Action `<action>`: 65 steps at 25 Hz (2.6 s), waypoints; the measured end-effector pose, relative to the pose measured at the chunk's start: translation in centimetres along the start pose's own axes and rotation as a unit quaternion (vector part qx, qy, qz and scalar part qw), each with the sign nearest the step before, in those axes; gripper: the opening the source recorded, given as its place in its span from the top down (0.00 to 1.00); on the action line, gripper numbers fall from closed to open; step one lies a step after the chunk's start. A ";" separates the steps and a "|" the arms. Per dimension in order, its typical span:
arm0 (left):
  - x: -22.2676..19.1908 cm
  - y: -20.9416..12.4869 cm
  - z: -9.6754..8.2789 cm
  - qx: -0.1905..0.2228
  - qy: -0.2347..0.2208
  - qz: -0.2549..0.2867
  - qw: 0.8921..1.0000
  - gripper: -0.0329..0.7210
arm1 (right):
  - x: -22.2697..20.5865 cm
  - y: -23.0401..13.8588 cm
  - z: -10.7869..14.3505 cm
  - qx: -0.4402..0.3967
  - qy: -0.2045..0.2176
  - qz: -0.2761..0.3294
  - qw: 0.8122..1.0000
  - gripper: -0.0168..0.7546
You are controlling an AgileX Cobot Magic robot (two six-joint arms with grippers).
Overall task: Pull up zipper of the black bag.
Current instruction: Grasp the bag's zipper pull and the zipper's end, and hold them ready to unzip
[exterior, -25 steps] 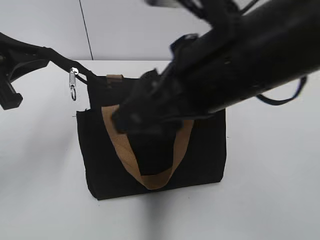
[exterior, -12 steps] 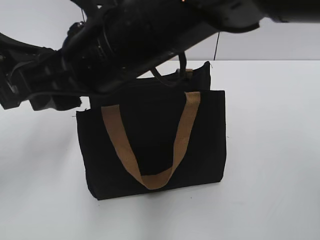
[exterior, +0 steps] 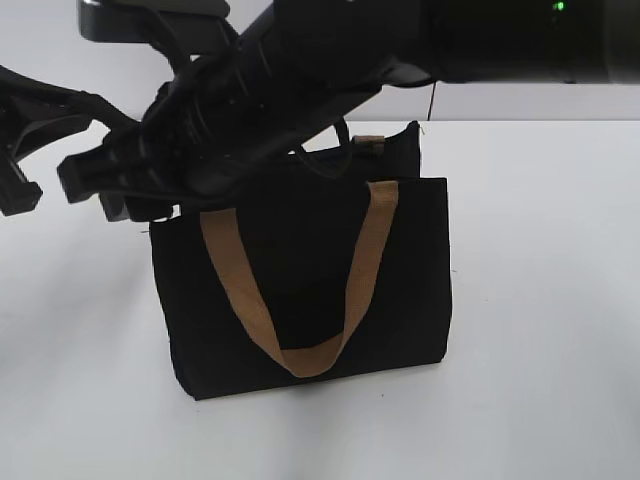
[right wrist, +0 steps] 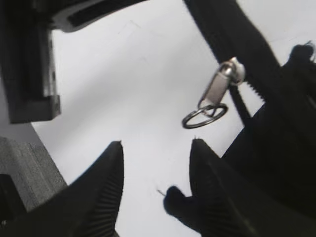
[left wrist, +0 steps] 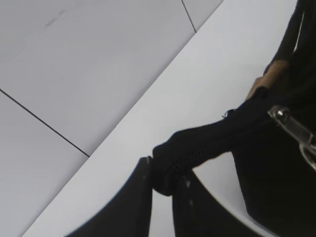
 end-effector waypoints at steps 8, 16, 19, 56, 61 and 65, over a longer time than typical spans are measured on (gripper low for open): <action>0.7 0.6 0.3 -0.003 0.010 -0.009 1.000 0.86 | -0.6 0.7 -1.9 -0.047 -0.019 -0.016 0.999 0.42; 0.7 1.0 0.2 -0.002 0.005 -0.021 1.000 0.86 | -1.0 1.1 -2.0 -0.069 -0.014 -0.037 0.997 0.40; 0.7 1.0 0.1 -0.001 0.005 -0.022 1.000 0.86 | -1.3 1.3 -2.0 -0.085 -0.009 -0.048 0.995 0.40; 0.9 -0.4 -2.2 0.056 -0.083 0.034 0.994 0.86 | 1.2 0.7 -3.1 -0.086 -0.021 0.015 0.996 0.98; 1.1 -1.0 -2.4 0.071 -0.091 0.060 0.992 0.86 | 3.1 1.3 -5.2 -0.105 -0.035 0.023 0.994 0.98; 1.1 -1.2 -2.5 0.082 -0.093 0.068 0.990 0.86 | 3.9 1.2 -6.6 -0.117 -0.045 0.041 0.991 0.98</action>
Point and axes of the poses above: a point on each arm's last joint axis where the gripper is mounted, x pointing back along that axis away from the gripper, z along the wrist's bending axis when the last joint is at zero, y = z × x, the point moved 4 cm from there along -x, pointing out along that axis toward the gripper, and after that the axes turned 6 degrees about -x, right-handed, at the moved point
